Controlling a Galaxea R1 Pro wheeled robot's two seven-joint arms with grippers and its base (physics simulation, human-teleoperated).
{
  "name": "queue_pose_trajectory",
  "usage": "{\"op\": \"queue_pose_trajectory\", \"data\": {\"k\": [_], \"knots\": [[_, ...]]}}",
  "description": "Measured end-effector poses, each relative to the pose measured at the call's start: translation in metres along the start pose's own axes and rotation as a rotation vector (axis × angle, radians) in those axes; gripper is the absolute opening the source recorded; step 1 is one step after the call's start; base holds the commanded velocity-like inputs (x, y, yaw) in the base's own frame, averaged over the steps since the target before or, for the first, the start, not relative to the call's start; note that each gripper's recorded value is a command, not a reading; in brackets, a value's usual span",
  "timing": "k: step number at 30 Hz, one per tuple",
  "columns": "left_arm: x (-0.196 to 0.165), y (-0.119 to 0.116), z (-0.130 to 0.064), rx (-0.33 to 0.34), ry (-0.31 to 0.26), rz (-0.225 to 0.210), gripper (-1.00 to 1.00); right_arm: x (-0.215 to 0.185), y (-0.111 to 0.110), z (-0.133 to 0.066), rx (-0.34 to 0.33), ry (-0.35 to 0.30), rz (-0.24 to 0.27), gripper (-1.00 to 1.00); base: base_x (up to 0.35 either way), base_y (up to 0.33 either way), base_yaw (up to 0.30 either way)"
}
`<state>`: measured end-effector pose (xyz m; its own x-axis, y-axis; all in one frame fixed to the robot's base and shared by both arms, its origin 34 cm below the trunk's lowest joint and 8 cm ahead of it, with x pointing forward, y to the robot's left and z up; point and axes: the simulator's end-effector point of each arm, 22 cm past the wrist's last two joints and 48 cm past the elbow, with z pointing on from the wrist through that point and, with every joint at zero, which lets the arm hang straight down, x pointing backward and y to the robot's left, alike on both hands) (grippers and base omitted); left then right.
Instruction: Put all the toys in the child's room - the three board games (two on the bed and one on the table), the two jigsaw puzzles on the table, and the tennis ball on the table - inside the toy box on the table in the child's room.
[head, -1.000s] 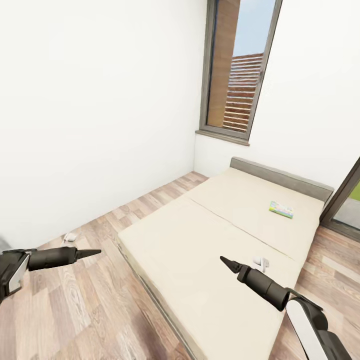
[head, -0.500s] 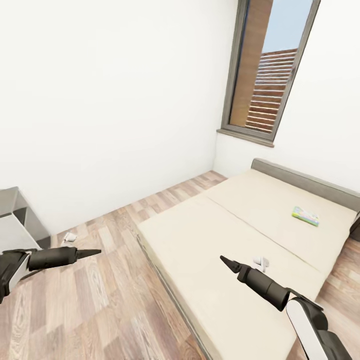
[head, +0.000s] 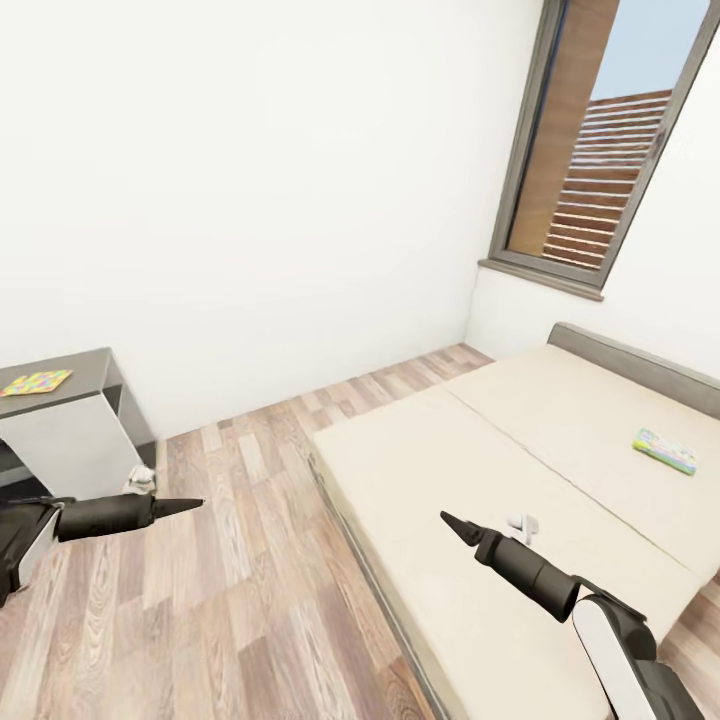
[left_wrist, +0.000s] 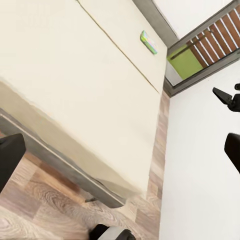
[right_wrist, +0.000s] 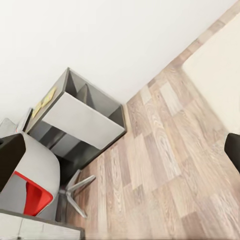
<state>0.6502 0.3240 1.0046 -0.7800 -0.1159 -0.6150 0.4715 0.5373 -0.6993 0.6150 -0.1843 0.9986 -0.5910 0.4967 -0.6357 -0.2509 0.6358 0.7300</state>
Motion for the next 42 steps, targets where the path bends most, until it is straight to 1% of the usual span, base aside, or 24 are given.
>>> {"op": "queue_pose_trajectory", "data": {"k": [9,18,28,42], "knots": [[0.000,0.000,0.000,0.001,0.001,0.000,1.00,0.000,0.000,0.000,-0.001,0.000,0.000,1.00,-0.131,-0.092,0.282],[-0.002,-0.004,0.001,0.006,-0.003,0.006,1.00,-0.002,0.002,-0.001,-0.002,-0.004,-0.003,1.00,-0.018,-0.008,0.245],[-0.005,-0.009,0.001,0.010,-0.008,0.015,1.00,-0.006,0.006,-0.003,-0.006,-0.010,-0.010,1.00,-0.130,0.000,0.225],[-0.010,-0.016,-0.002,0.014,-0.016,0.028,1.00,-0.011,0.012,-0.005,-0.014,-0.020,-0.020,1.00,-0.050,0.000,0.221]]}}
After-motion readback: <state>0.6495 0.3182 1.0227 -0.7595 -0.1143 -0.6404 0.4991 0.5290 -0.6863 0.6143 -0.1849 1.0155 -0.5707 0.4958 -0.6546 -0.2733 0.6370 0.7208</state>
